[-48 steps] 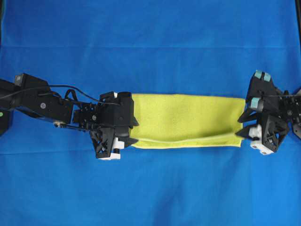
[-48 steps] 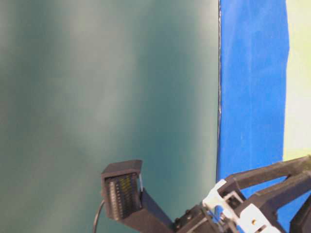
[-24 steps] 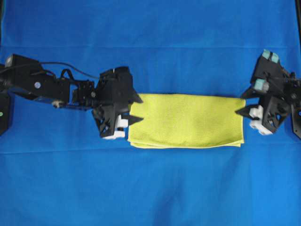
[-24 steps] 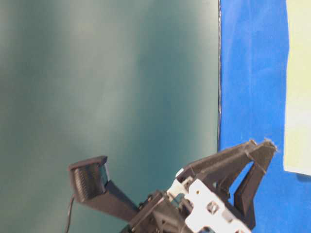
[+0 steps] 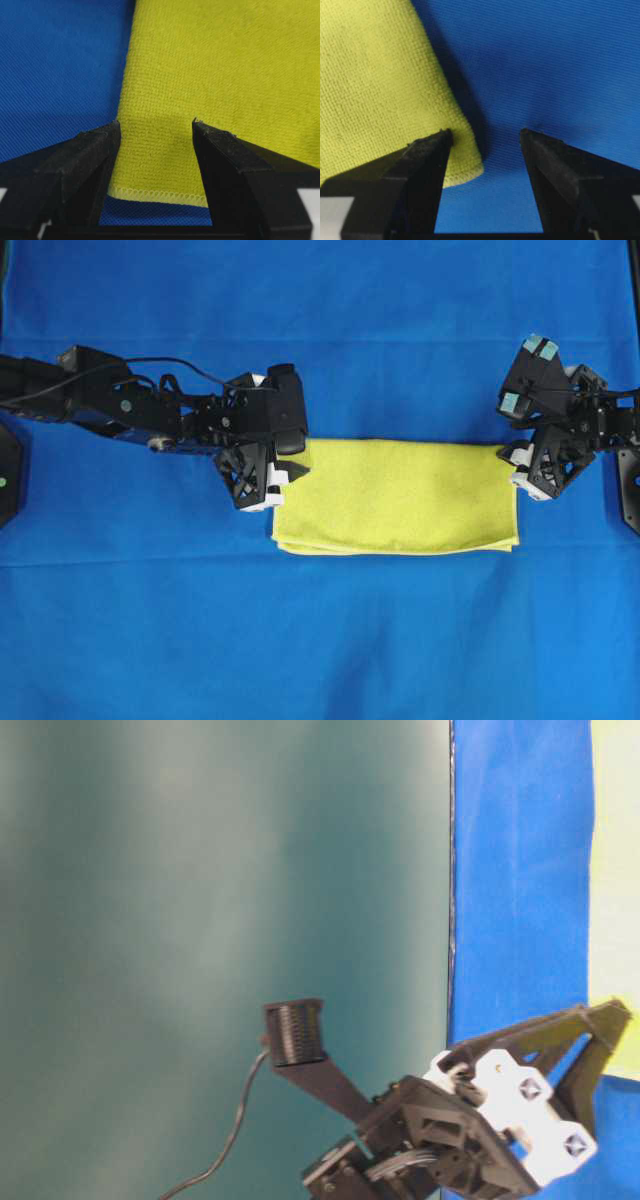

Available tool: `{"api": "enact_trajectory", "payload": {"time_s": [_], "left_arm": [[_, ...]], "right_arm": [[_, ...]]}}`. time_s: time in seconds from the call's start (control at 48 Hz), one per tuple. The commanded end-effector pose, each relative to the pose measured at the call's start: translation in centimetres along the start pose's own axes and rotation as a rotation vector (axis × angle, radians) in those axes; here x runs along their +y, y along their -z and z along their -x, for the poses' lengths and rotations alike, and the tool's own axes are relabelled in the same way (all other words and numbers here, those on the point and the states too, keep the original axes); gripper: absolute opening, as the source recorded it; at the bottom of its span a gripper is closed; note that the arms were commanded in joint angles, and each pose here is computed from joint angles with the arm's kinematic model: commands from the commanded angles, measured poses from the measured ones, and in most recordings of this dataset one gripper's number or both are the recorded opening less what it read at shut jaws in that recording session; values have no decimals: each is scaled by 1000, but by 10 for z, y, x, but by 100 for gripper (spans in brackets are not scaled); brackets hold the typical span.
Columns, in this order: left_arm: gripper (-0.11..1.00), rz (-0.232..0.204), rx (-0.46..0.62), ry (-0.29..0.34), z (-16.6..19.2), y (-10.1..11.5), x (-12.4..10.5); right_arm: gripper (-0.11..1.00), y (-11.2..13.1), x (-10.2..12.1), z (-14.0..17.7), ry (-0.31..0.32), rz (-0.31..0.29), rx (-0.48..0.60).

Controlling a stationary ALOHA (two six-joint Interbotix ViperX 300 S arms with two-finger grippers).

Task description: Fold the yellow towel.

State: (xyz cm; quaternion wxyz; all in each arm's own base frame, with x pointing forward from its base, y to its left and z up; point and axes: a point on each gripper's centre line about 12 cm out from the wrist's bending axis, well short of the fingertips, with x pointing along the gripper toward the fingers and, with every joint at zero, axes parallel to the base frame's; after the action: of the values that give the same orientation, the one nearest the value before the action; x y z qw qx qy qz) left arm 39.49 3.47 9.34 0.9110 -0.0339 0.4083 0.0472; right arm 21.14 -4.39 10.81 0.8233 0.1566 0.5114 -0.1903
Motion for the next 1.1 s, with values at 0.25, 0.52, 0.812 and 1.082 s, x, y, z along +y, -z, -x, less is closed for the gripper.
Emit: {"api": "enact_trajectory", "payload": {"time_s": [0.25,0.52,0.812,1.082], "left_arm": [[56,-3,2,1,-6,1,-1],[49,-2,18,2,-6,1,-1],[3,1,86,2,-6,8,-2],[3,14,84,0,-6,5,-1]], "right_arm": [[61,2,3,-13,-24,-9,-3],[58,1,3,-13,-23,-12,-2],[2,1,3,-12,-28,-5,-11],[2,-1,3,-10,-27,-15,-13]]}}
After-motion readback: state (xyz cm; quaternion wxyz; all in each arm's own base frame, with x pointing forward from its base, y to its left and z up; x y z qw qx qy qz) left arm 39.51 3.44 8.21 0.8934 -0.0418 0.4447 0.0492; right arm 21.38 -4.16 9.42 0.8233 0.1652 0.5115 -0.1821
